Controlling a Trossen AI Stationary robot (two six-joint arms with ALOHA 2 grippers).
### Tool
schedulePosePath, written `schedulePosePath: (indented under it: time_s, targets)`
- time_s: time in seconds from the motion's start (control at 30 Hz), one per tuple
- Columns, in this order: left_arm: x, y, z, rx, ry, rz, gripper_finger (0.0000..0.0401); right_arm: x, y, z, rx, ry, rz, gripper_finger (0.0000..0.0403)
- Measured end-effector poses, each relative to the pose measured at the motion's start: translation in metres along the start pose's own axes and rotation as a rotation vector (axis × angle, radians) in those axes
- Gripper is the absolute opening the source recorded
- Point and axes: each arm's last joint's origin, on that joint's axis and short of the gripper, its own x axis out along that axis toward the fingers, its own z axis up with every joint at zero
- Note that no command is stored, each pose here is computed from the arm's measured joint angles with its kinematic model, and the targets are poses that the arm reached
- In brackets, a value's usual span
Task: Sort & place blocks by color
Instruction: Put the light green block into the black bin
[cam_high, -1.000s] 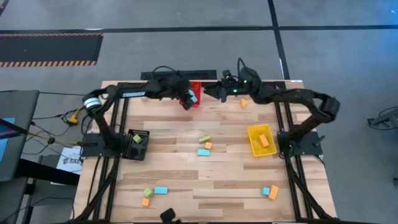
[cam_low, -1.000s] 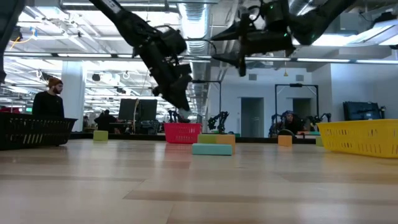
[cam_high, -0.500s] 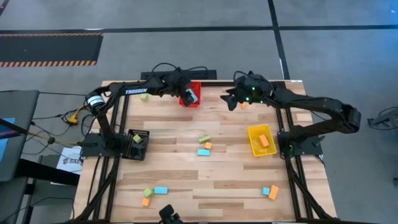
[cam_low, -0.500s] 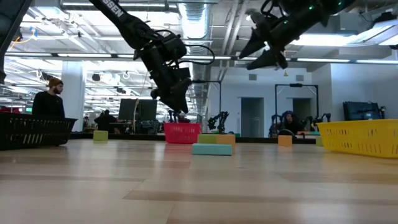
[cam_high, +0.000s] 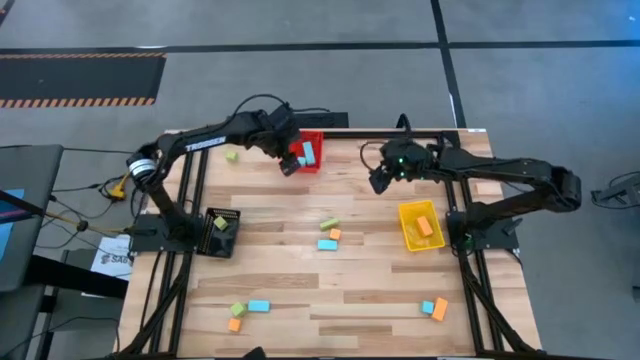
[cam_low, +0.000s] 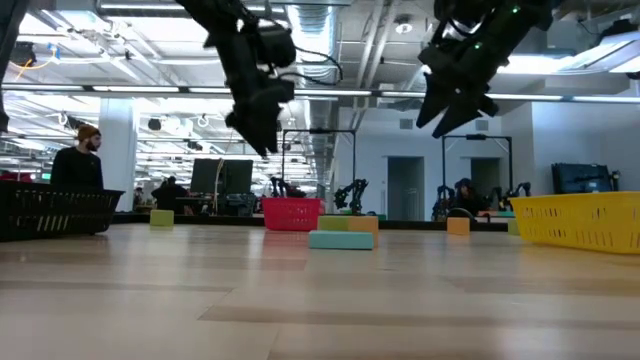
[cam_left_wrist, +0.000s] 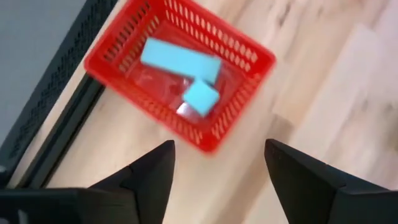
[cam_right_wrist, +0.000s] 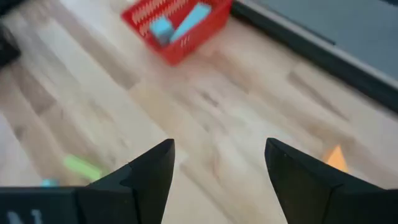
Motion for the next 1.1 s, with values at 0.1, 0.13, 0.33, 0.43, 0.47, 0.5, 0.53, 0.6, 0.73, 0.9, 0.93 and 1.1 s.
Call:
schedulePosePath:
  time_s: [0.1, 0.13, 0.33, 0.43, 0.47, 0.5, 0.53, 0.6, 0.73, 0.9, 0.93, 1.1]
  targets:
    - [-0.019, -0.013, -0.007, 0.027, -0.001, 0.028, 0.0224, -0.003, 0.012, -0.008, -0.032, 0.026, 0.035, 0.0271]
    - [-0.024, -0.018, -0.011, 0.043, -0.011, 0.029, 0.0220, -0.004, 0.018, -0.011, -0.052, 0.032, 0.052, 0.0271]
    - [-0.041, -0.052, -0.049, 0.143, -0.051, -0.022, 0.0201, -0.009, 0.050, -0.032, -0.137, 0.080, 0.144, 0.0271]
    - [-0.045, -0.066, -0.073, 0.203, -0.106, -0.075, 0.0193, -0.012, 0.061, -0.041, -0.178, 0.099, 0.178, 0.0271]
    - [-0.044, -0.072, -0.081, 0.230, -0.140, -0.111, 0.0191, -0.014, 0.064, -0.043, -0.197, 0.100, 0.190, 0.0271]
    - [-0.042, -0.077, -0.088, 0.253, -0.189, -0.151, 0.0190, -0.015, 0.068, -0.046, -0.218, 0.100, 0.203, 0.0271]
    - [-0.038, -0.083, -0.094, 0.275, -0.240, -0.195, 0.0188, -0.014, 0.071, -0.048, -0.242, 0.103, 0.211, 0.0271]
    - [-0.026, -0.094, -0.105, 0.304, -0.372, -0.271, 0.0188, -0.014, 0.076, -0.054, -0.294, 0.121, 0.221, 0.0271]
    - [0.004, -0.114, -0.127, 0.332, -0.604, -0.361, 0.0187, -0.014, 0.087, -0.060, -0.337, 0.116, 0.258, 0.0271]
    - [0.031, -0.137, -0.135, 0.380, -0.791, -0.364, 0.0187, -0.011, 0.093, -0.066, -0.356, 0.127, 0.266, 0.0271]
    - [0.036, -0.142, -0.133, 0.392, -0.802, -0.356, 0.0187, -0.012, 0.093, -0.067, -0.360, 0.131, 0.265, 0.0271]
    - [0.067, -0.171, -0.115, 0.479, -0.758, -0.286, 0.0187, -0.014, 0.095, -0.067, -0.362, 0.111, 0.271, 0.0271]
